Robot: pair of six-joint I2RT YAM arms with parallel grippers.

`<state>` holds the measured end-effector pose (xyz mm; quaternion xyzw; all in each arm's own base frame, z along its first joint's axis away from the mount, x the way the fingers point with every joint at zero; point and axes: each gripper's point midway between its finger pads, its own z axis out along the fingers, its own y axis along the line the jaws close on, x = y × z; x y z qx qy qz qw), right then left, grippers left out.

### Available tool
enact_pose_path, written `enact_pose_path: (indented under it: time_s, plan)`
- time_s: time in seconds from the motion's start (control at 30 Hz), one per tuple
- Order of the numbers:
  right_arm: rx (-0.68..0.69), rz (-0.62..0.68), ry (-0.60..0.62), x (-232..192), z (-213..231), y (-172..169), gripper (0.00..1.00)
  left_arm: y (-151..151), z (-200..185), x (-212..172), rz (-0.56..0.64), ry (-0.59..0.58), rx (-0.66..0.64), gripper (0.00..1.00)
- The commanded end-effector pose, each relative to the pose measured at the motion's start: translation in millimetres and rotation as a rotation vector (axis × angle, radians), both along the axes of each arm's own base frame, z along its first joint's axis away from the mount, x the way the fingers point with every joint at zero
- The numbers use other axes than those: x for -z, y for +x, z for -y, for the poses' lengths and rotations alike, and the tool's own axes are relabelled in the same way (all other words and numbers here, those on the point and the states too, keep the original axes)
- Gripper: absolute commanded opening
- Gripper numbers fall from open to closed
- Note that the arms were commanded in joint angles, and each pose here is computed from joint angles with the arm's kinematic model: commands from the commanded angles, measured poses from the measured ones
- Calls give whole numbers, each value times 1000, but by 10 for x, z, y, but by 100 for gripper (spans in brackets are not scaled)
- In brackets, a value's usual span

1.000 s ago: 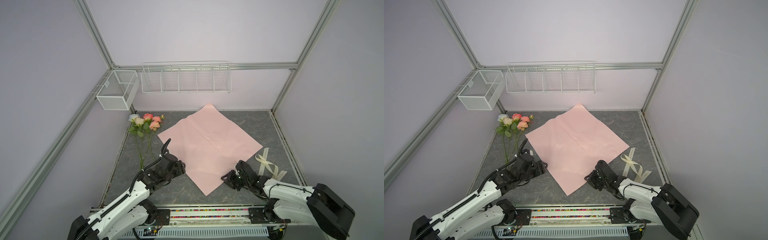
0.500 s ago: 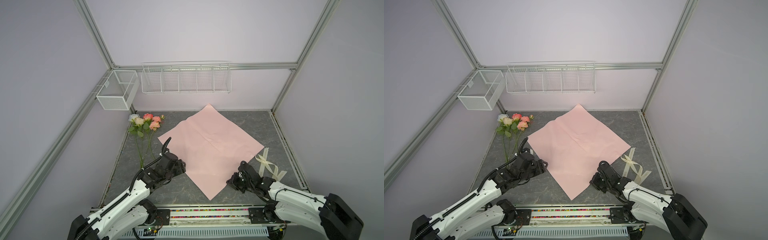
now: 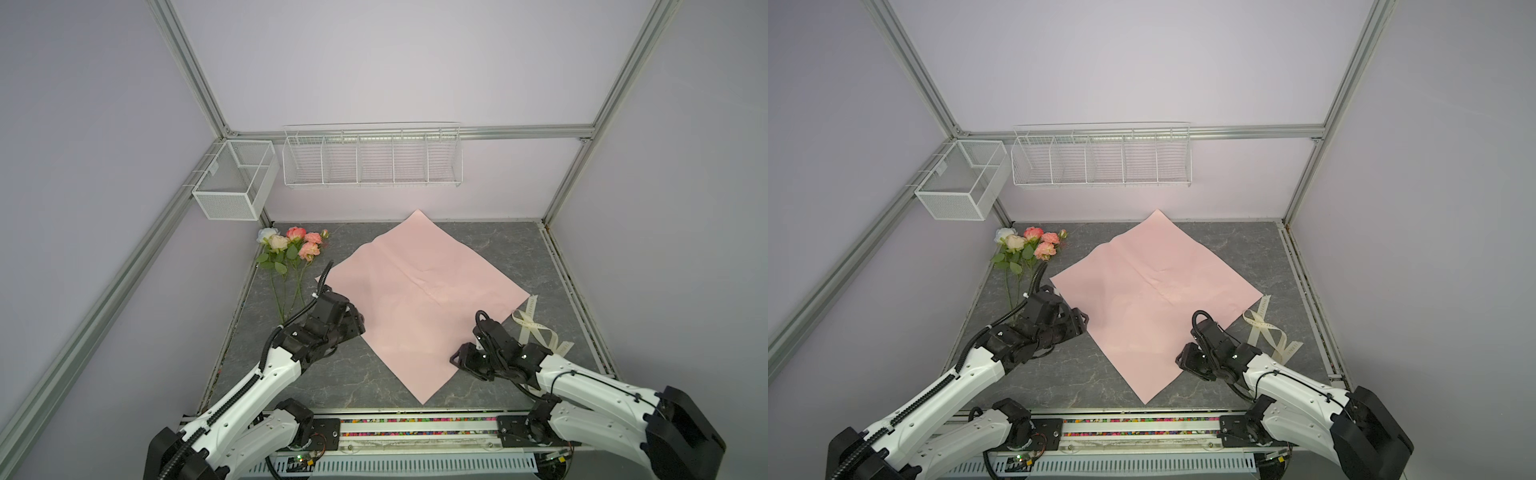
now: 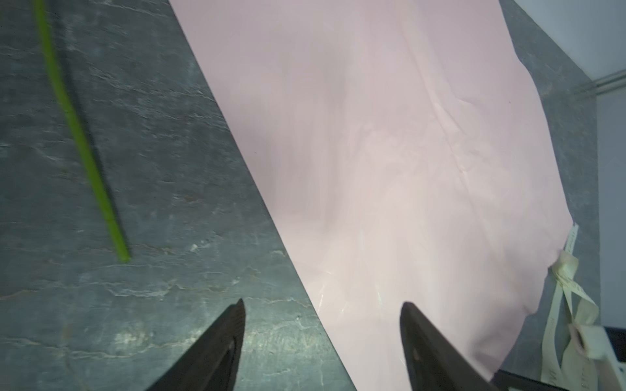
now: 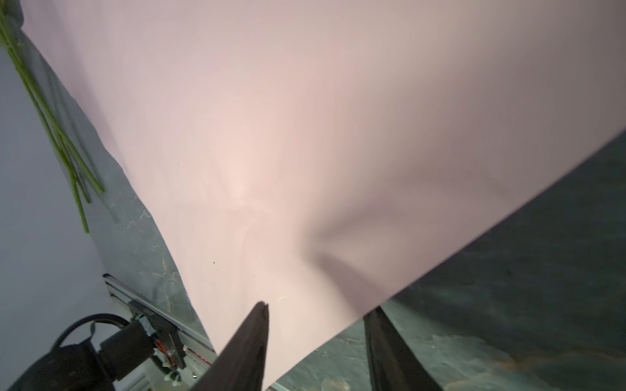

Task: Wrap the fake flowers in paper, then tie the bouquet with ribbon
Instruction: 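Grasp one rose stem with the left gripper while the right moves over the paper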

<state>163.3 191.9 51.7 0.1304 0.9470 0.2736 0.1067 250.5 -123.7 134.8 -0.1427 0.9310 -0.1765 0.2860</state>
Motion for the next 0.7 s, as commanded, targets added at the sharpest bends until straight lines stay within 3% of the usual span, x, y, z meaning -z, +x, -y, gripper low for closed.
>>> enact_pose_path:
  time_s: [0.0,0.17,0.3,0.47,0.67]
  plan:
    - [-37,78,-125,-153,216,33,60,120,-314,-31,-39,52,-19,69]
    - [-111,215,-196,-527,229,236,75,523,-848,-56,-57,13,-153,60]
    - [-163,272,-270,-697,245,356,82,800,-1153,-12,-89,80,-208,59]
    - [-220,352,-255,-853,62,564,83,1078,-1440,158,-169,129,-247,50]
    - [-398,388,-148,-928,-445,732,79,1328,-1662,426,-289,187,-231,45]
